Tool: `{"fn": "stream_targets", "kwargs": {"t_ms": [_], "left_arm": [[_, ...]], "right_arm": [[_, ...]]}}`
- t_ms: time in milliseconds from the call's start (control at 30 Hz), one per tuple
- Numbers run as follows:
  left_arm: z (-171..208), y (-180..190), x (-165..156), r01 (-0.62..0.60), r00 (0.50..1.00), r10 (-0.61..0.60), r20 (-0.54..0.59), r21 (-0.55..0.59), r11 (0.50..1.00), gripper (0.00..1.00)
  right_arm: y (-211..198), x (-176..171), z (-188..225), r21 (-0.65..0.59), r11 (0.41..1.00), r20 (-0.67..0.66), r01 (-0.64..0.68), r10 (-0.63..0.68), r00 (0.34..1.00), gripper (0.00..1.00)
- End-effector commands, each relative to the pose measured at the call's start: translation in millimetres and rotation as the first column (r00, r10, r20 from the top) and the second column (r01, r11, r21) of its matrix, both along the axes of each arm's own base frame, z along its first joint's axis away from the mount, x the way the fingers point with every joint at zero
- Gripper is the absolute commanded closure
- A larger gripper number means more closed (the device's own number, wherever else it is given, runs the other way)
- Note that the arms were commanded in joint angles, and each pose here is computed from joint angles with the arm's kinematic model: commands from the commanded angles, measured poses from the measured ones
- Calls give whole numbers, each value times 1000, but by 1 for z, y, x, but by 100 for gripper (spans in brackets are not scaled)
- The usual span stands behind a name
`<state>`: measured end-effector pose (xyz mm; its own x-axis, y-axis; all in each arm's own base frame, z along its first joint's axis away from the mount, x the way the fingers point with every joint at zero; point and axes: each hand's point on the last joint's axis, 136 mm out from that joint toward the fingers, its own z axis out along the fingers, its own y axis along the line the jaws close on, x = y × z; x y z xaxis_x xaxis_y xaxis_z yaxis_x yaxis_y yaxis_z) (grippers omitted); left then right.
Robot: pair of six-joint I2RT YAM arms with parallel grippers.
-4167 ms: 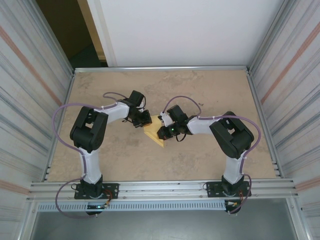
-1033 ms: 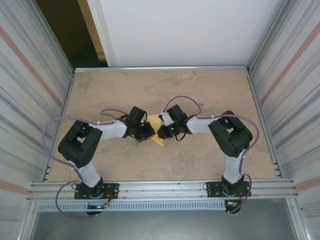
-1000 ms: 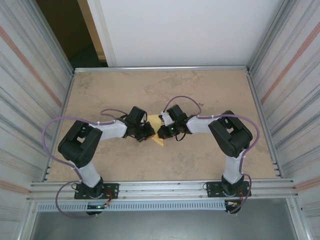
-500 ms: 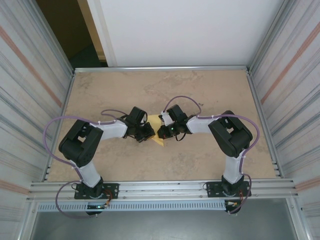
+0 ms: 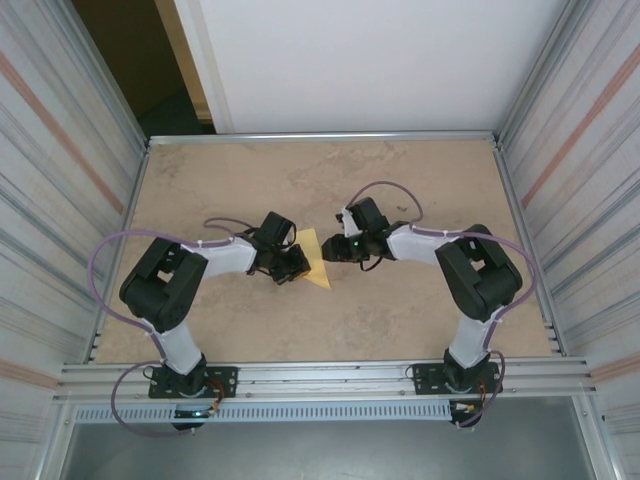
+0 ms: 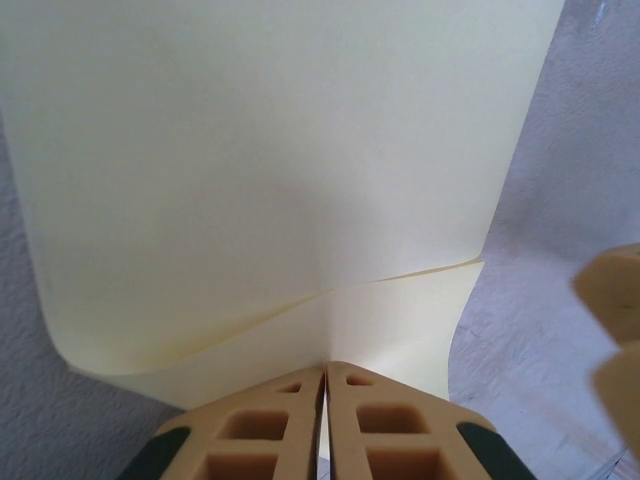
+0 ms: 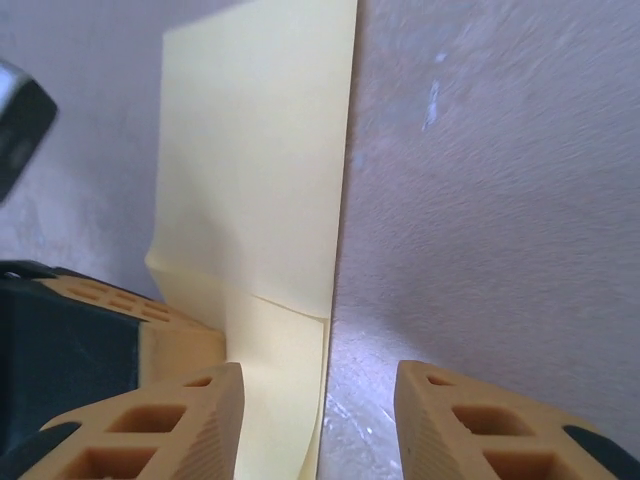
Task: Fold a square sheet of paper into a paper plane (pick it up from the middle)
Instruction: Third fold the triangle at the center of the table.
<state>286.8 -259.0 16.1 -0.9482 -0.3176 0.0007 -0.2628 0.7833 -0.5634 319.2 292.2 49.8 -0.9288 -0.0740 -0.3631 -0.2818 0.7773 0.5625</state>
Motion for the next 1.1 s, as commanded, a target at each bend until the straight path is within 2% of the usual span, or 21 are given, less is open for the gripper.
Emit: {"fn": "stream_targets", "kwargs": {"t_ms": [0, 133, 267, 400, 533, 700, 1067], "left_arm": [[-35, 24, -20, -1, 995, 14, -98, 134, 991, 90], [-34, 24, -20, -4, 995, 17, -94, 137, 991, 90], [-35, 24, -19, -6, 996, 19, -91, 139, 990, 90], [-35, 25, -19, -9, 996, 22, -91, 144, 990, 90], [-36, 26, -20, -8, 995, 22, -94, 147, 989, 90], [-37, 26, -20, -7, 995, 21, -96, 145, 989, 90], [-32, 18, -17, 12, 996, -2, -90, 111, 994, 91]], "right_arm": [[-10, 2, 19, -11, 999, -1, 34, -34, 999, 56], [-16, -3, 24, -4, 1000, -9, 23, -23, 1000, 61], [4, -26, 32, 86, 991, -43, -105, 109, 993, 71], [22, -50, 26, 73, 973, -68, -218, 223, 973, 81], [30, -58, 16, 70, 967, -97, -244, 250, 963, 91], [39, -59, 8, 75, 962, -129, -264, 271, 954, 97], [48, -61, -6, 62, 955, -187, -290, 297, 936, 99]]}}
